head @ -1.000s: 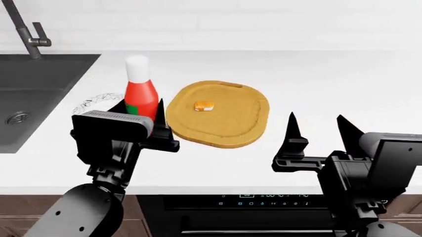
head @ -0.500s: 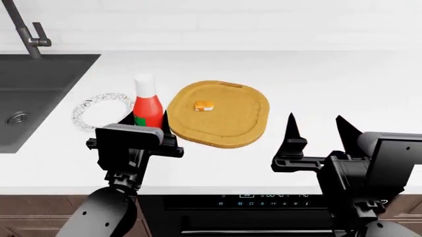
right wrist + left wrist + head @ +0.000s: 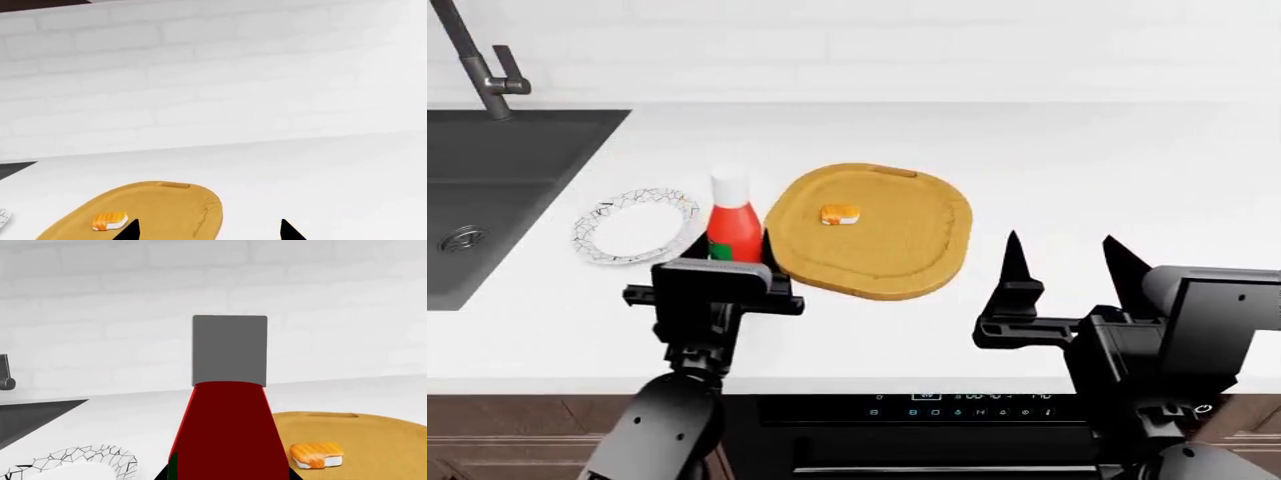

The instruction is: Pick the sushi from the plate and place it on the cutting board. Then pick the condiment bottle from the cabinet and place it next to the cutting board.

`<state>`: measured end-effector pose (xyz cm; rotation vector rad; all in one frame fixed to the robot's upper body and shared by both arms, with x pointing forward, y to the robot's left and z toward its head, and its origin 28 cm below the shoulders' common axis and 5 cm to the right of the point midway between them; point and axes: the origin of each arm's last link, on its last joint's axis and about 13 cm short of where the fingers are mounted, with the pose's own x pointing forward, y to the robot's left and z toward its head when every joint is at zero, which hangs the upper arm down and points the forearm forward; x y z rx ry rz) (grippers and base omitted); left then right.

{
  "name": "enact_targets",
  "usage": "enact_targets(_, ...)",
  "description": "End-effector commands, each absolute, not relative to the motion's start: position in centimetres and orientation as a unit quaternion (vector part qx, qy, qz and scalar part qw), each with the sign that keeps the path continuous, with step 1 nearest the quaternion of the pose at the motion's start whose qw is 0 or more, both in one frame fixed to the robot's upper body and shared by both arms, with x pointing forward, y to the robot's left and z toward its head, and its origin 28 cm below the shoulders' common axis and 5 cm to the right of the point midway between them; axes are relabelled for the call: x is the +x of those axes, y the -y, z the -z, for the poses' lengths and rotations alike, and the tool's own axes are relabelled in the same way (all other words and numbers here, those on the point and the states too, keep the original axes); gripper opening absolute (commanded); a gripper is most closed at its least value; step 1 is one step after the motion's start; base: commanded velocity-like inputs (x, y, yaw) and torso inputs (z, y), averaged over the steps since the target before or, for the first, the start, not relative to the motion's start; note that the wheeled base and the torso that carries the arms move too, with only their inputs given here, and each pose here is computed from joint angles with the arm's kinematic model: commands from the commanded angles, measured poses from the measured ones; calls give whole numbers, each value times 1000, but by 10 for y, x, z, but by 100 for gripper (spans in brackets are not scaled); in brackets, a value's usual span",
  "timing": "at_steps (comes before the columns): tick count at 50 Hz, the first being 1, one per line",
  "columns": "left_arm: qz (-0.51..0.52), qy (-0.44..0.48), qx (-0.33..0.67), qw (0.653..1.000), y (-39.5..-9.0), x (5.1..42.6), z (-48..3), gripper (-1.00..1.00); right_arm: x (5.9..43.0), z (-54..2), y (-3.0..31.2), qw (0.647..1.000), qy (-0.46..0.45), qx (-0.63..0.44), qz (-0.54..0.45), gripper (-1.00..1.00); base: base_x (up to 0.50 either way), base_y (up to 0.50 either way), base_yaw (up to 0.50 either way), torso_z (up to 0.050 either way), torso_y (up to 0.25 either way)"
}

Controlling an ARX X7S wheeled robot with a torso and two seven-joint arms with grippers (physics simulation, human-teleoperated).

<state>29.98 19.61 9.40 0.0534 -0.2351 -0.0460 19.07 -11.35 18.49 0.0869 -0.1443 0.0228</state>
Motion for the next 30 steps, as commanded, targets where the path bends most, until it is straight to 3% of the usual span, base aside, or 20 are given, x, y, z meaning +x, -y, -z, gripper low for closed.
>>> enact_targets(1,17,133,24,991,-193,308,-88,-100,191,-184,113,997,69,42,-11,100,0,0,0,0,0)
enact_targets(30,8,127,21,992,-190,318,-71,-100,190,-183,115,997,65,42,-10,100,2,0,-1,0,0)
